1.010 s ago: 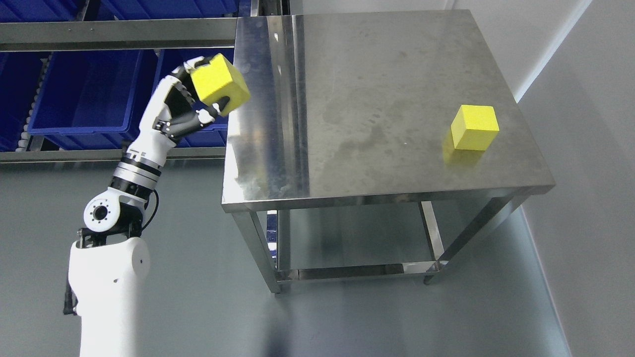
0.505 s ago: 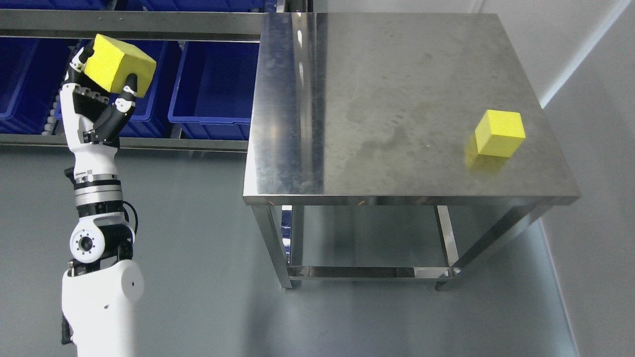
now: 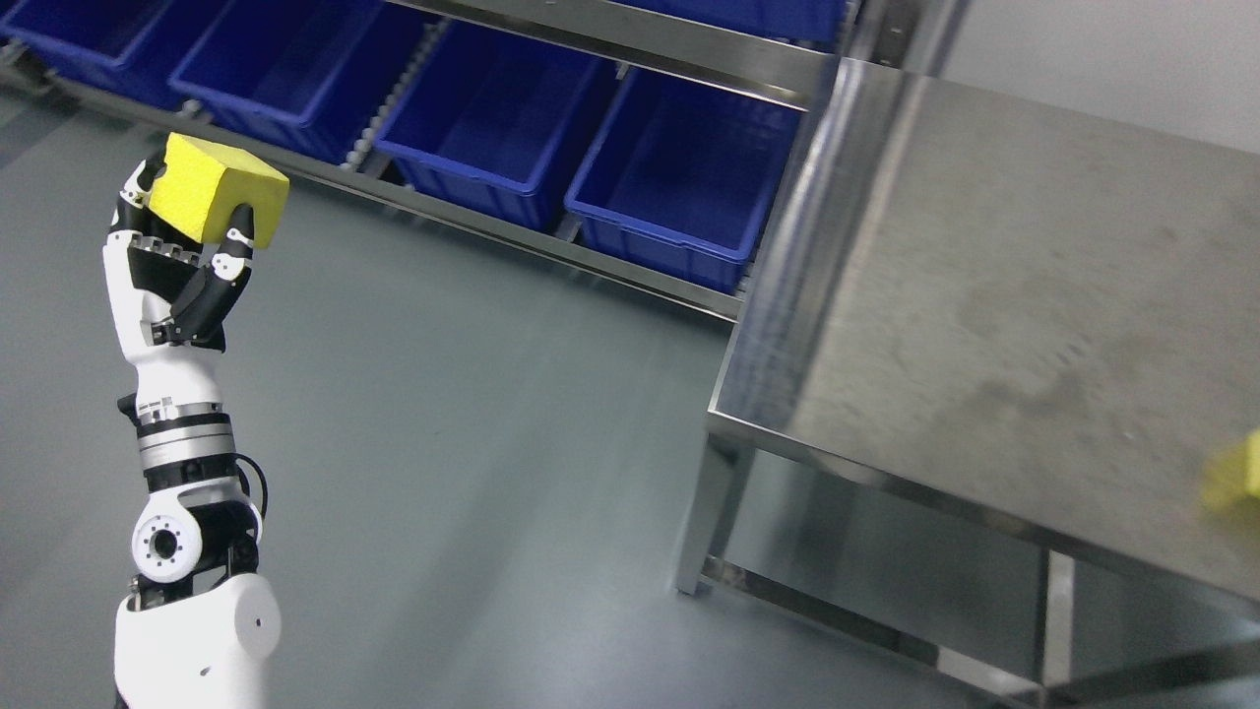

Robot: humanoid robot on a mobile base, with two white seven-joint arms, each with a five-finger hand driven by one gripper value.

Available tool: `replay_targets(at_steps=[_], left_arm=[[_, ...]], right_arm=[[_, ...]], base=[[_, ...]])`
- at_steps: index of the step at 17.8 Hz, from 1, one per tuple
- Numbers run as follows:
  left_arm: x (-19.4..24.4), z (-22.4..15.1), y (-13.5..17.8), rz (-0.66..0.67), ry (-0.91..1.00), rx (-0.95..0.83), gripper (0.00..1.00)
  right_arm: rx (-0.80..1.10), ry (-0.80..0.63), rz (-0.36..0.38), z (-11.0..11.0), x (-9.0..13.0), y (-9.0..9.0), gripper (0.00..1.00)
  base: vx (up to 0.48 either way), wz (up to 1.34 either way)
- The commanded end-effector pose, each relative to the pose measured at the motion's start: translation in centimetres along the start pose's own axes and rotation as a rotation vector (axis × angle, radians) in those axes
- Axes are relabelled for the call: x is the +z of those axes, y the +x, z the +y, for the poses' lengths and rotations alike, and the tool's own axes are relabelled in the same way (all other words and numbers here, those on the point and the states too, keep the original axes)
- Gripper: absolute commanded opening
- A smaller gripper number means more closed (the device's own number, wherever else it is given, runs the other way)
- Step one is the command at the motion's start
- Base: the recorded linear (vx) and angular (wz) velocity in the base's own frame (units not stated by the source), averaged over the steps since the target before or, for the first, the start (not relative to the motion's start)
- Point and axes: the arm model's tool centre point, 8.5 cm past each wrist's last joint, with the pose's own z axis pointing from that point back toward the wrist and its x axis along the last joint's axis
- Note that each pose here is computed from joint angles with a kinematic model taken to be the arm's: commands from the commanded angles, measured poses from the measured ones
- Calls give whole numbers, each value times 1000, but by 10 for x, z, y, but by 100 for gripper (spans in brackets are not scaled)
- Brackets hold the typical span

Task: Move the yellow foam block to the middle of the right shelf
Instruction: 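Hold the cube raised in the left hand while turning toward the bin shelves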

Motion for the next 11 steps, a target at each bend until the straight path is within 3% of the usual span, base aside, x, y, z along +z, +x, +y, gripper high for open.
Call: replay_targets(at_steps=[1, 11], left_arm=[[10, 8, 7, 9, 1, -19, 33], [22, 10, 3, 21, -1, -25, 33]], right_arm=[[2, -17, -20, -11, -1, 8, 100], [2, -17, -20, -11, -1, 8, 100]], base=[[106, 1026], [107, 903]])
